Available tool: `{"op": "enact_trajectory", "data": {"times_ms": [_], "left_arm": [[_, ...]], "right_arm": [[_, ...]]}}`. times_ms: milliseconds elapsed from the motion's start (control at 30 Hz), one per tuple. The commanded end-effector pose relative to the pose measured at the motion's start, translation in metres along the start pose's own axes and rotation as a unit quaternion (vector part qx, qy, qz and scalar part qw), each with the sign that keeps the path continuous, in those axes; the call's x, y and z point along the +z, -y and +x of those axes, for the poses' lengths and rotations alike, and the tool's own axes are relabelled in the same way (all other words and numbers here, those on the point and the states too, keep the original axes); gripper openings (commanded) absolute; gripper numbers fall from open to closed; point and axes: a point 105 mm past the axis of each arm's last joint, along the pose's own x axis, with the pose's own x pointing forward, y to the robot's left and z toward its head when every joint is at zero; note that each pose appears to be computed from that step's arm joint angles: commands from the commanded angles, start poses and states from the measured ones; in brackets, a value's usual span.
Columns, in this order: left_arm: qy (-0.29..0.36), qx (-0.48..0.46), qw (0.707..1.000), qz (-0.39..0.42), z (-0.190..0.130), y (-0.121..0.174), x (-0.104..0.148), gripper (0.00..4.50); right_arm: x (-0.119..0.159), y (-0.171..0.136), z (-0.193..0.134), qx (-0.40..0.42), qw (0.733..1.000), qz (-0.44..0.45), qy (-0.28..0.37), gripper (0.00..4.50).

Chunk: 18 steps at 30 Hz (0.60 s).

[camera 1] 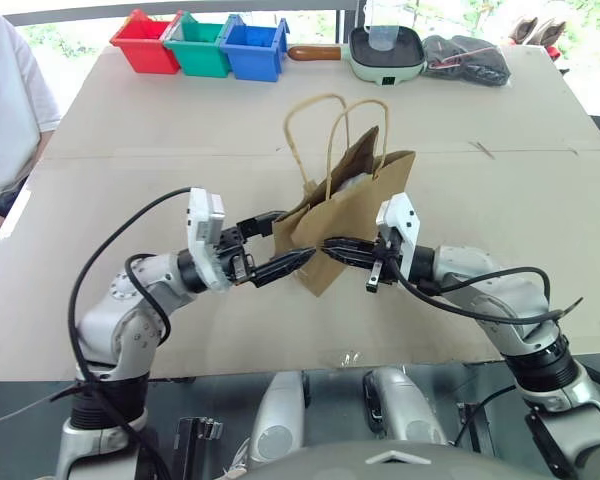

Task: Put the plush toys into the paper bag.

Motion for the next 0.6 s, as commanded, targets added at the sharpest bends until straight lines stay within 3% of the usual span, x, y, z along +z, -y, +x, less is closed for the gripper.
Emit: {"op": "enact_trajectory", "data": {"times_ms": [33,100,167,200,333,367,400,500,533,600], "left_arm": [[0.015,0.035,0.999,0.02,0.013,0.002,0.0,4.25],[0.024,0.052,0.998,0.024,0.018,0.002,-0.002,3.77],[0.031,0.066,0.997,0.033,0.02,0.001,-0.002,2.74],[0.039,0.071,0.996,0.033,0.02,0.001,0.0,2.55],[0.061,0.052,0.996,0.048,0.019,-0.001,0.009,0.86],[0.058,0.028,0.996,0.058,0.017,-0.004,0.012,0.28],[0.045,-0.005,0.996,0.079,0.014,-0.011,0.014,0.0],[0.01,-0.085,0.986,0.142,0.008,-0.032,0.025,0.0],[0.006,-0.103,0.984,0.145,0.008,-0.037,0.027,0.0],[-0.001,-0.134,0.98,0.148,0.01,-0.046,0.029,0.0]], "right_arm": [[0.009,-0.004,-0.004,0.013,0.999,-0.027,0.011,0.01],[0.011,-0.004,-0.009,0.009,0.999,-0.04,0.013,0.0],[0.014,-0.006,-0.016,0.0,0.998,-0.061,0.017,0.0],[0.017,-0.003,-0.021,-0.019,0.996,-0.09,0.017,0.0],[0.022,0.001,-0.051,-0.082,0.983,-0.164,0.02,0.0],[0.019,0.001,-0.065,-0.093,0.984,-0.154,0.007,0.53],[0.018,0.001,-0.082,-0.107,0.982,-0.156,-0.006,0.95],[0.019,-0.002,-0.118,-0.128,0.978,-0.162,-0.031,2.4],[0.019,-0.001,-0.125,-0.135,0.977,-0.162,-0.036,2.74],[0.018,-0.001,-0.135,-0.142,0.976,-0.161,-0.046,3.82]]}}
